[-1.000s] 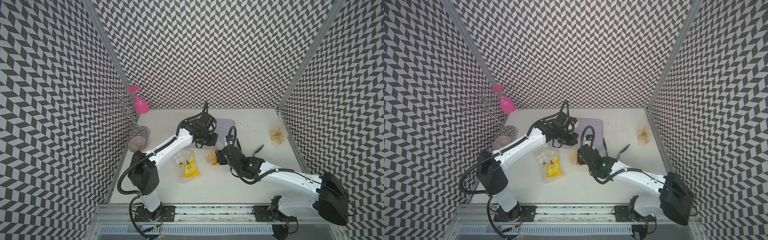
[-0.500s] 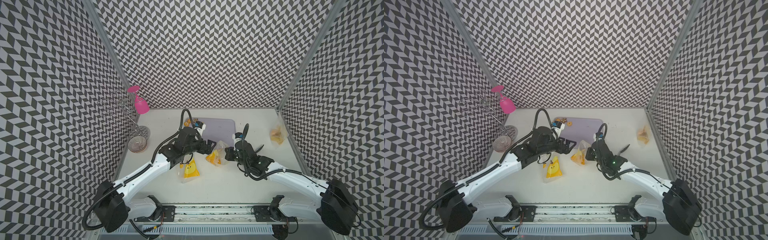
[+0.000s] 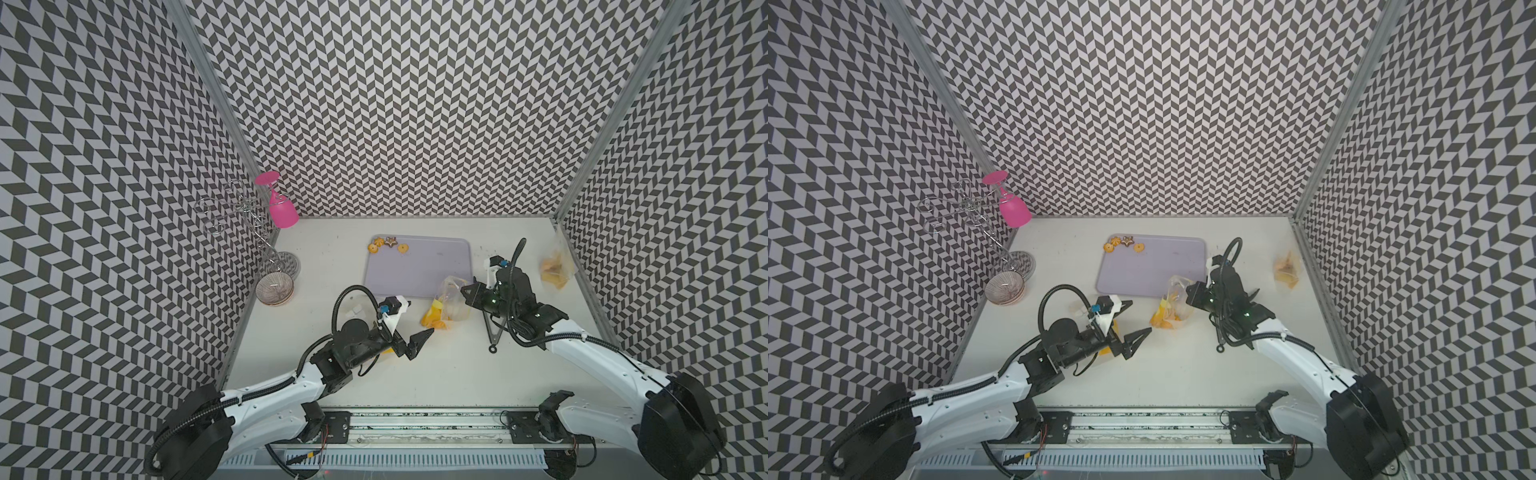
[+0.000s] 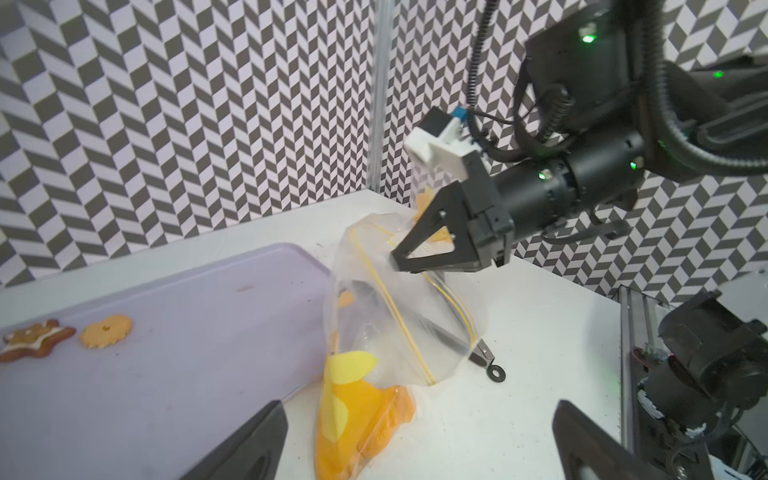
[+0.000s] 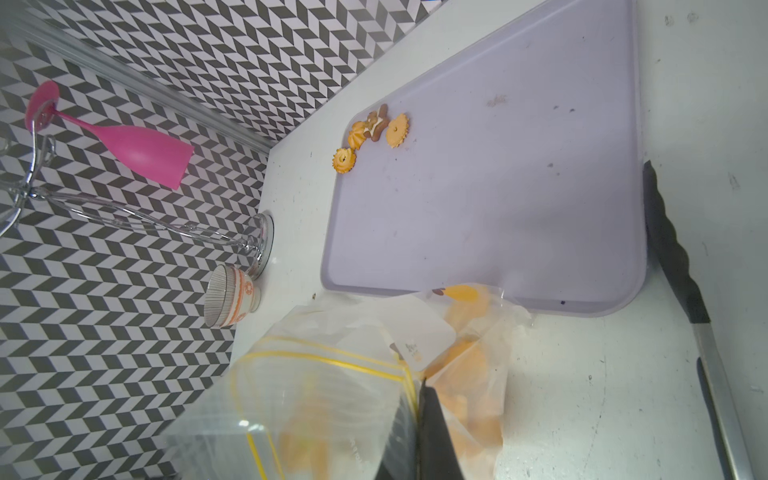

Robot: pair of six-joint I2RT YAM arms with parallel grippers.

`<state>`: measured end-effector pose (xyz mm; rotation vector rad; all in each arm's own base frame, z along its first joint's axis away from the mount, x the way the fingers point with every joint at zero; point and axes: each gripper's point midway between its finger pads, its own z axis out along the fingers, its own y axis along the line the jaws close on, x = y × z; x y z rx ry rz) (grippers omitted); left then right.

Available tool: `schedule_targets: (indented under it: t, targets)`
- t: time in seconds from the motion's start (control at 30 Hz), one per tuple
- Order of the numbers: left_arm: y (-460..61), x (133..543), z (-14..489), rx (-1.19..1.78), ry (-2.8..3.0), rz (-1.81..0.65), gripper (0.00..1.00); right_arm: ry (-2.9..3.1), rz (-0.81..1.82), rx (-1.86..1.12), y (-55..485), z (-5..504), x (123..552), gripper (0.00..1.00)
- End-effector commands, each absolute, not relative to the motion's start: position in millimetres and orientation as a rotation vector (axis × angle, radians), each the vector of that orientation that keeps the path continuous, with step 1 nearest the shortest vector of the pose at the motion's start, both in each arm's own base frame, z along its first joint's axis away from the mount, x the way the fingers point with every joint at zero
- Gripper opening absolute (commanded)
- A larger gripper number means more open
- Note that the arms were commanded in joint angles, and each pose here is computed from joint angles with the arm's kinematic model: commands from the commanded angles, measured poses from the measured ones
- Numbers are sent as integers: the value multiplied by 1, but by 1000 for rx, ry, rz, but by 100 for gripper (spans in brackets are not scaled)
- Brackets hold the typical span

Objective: Put the cookies into a resealable bag to prevent moisture
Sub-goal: Adjust the ziploc bag at the center of the board.

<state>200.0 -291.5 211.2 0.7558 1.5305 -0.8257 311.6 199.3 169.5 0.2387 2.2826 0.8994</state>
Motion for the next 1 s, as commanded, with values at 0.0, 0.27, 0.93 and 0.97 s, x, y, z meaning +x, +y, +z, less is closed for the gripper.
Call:
schedule_targets:
  t: [0.0,0.27,0.93,0.97]
  targets:
    - [-296,207,218,765,1434,-636,96,2245,1005,183,214,197,316,0]
    - [-322,212,193,900,1392,-526,72,2252,1004,188,212,198,314,0]
    - [-358,234,163,995,1380,-192,61,2238,1035,198,210,203,314,0]
    - [-358,236,163,986,1376,-172,59,2239,1035,200,209,203,313,0]
